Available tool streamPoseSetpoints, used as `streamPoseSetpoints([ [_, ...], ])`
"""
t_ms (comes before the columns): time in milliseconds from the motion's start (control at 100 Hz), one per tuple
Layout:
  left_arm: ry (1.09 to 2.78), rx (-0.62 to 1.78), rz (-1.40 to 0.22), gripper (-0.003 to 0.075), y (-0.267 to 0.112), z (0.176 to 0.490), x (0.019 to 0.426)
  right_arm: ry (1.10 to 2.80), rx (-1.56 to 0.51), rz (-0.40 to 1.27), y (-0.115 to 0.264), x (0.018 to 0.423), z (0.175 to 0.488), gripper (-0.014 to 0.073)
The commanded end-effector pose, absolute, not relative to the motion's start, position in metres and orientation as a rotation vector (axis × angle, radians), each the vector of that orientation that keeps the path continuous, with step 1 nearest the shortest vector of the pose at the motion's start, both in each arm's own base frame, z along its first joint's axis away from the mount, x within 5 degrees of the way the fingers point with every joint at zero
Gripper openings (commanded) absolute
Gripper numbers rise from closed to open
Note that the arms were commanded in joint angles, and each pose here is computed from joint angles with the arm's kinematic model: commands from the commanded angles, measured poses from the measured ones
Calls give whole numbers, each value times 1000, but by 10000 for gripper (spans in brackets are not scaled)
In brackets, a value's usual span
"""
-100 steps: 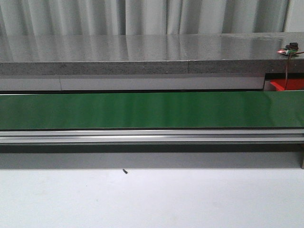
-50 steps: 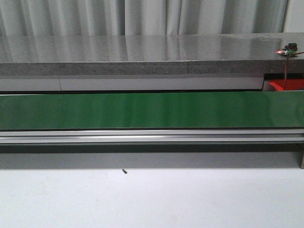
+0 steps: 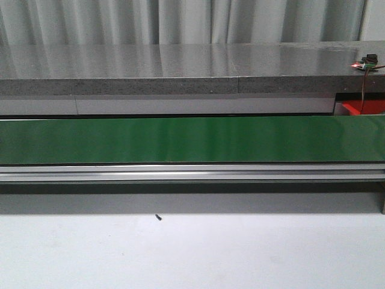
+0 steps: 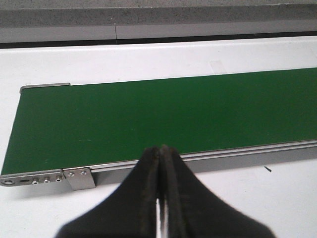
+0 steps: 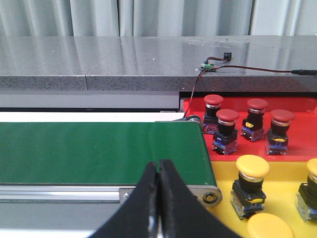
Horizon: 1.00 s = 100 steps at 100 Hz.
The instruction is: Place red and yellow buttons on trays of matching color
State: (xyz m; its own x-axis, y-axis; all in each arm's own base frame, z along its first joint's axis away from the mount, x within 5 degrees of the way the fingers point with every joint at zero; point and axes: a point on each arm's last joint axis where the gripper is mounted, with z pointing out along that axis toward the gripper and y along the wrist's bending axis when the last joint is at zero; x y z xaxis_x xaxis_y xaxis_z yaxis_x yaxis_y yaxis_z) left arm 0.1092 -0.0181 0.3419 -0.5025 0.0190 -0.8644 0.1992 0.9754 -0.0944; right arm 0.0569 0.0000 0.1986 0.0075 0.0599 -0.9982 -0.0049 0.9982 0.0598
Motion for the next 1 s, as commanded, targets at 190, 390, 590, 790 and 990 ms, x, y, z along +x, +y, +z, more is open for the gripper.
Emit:
streamPoseSetpoints([
  [190, 2010, 132, -233, -20, -19, 355, 112, 1451, 31, 44, 0, 54, 212, -116],
  [390, 2010, 132, -233, -20, -19, 355, 112, 1451, 31, 44, 0, 54, 212, -116],
  [590, 2010, 132, -233, -20, -19, 355, 112, 1451, 31, 44, 0, 54, 212, -116],
  [790, 2010, 132, -233, -20, -19, 355, 112, 1452, 31, 43, 0, 54, 212, -116],
  [990, 1962, 123, -177, -20, -16, 355, 103, 1452, 31, 43, 0, 54, 212, -116],
])
